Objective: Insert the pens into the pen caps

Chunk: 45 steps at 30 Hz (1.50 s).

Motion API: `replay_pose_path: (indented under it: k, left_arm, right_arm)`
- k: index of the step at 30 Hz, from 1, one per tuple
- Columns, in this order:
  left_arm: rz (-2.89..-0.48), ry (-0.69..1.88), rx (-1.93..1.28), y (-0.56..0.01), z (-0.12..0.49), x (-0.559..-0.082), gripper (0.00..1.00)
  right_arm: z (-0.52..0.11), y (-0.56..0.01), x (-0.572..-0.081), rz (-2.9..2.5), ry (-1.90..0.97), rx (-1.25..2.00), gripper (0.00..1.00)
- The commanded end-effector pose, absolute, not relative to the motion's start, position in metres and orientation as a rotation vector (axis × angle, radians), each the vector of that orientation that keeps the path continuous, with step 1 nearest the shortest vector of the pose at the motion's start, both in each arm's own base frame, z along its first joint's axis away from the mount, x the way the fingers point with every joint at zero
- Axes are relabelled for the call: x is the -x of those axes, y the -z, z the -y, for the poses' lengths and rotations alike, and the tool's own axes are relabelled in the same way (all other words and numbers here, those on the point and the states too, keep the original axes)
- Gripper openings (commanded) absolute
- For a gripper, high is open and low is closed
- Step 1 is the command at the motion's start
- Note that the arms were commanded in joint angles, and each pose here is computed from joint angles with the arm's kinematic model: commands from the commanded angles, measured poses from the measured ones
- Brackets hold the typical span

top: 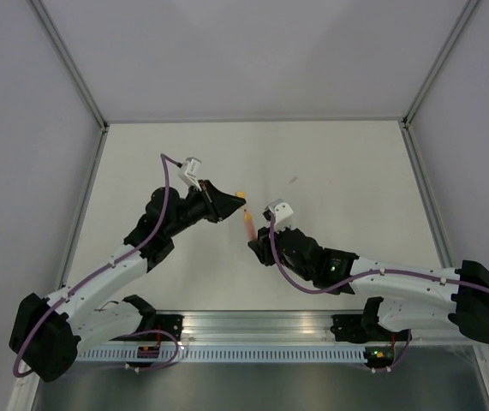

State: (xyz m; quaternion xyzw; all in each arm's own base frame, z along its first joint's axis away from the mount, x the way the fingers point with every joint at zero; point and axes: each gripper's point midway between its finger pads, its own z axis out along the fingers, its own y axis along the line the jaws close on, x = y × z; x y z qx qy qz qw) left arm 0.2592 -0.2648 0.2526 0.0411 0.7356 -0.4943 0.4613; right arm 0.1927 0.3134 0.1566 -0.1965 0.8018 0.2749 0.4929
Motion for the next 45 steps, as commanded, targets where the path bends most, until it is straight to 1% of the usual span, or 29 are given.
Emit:
replay_pose_path:
  k: [1,10,23,28,32,33,34,36,40,42,43,45]
  left_arm:
    - [-1.772,1.206,-0.125,-0.258,0.271,-0.261,0.02]
    - [-1.772,1.212,-0.148,-0.256,0.278,-0.258,0.02]
    - [-1.792,1.194,-0.198,-0.249,0.294,-0.253,0.02]
    - [-1.728,1.213,-0.210,-0.255,0.298,-0.248,0.02]
    - [-1.671,1.252,-0.228,-0.261,0.303,-0.240,0.03]
    - [-1.668,1.256,-0.230,-0.259,0.303,-0.238,0.05]
    - [-1.662,1.265,-0.235,-0.259,0.304,-0.236,0.11]
    - [-1.651,1.273,-0.243,-0.263,0.307,-0.234,0.13]
    - [-1.664,1.291,-0.261,-0.262,0.312,-0.232,0.23]
    - [-1.662,1.295,-0.265,-0.262,0.311,-0.230,0.27]
    - [-1.660,1.297,-0.269,-0.264,0.311,-0.230,0.30]
    - [-1.648,1.295,-0.277,-0.268,0.310,-0.228,0.33]
  right_arm:
    - [-0.318,-0.178,-0.198,-1.891,-0.681,0.440,0.00]
    - [-0.315,-0.181,-0.199,-1.884,-0.679,0.425,0.00]
    - [-0.295,-0.195,-0.206,-1.839,-0.654,0.315,0.00]
    - [-0.288,-0.200,-0.206,-1.816,-0.668,0.263,0.00]
    - [-0.287,-0.217,-0.209,-1.783,-0.702,0.210,0.00]
    - [-0.286,-0.220,-0.209,-1.777,-0.694,0.207,0.00]
    - [-0.283,-0.222,-0.212,-1.776,-0.672,0.198,0.00]
    - [-0.281,-0.231,-0.215,-1.761,-0.654,0.189,0.00]
    - [-0.287,-0.244,-0.218,-1.728,-0.653,0.213,0.00]
    - [-0.288,-0.249,-0.219,-1.709,-0.646,0.225,0.00]
    - [-0.288,-0.250,-0.219,-1.701,-0.647,0.227,0.00]
    - [-0.287,-0.252,-0.219,-1.691,-0.649,0.232,0.00]
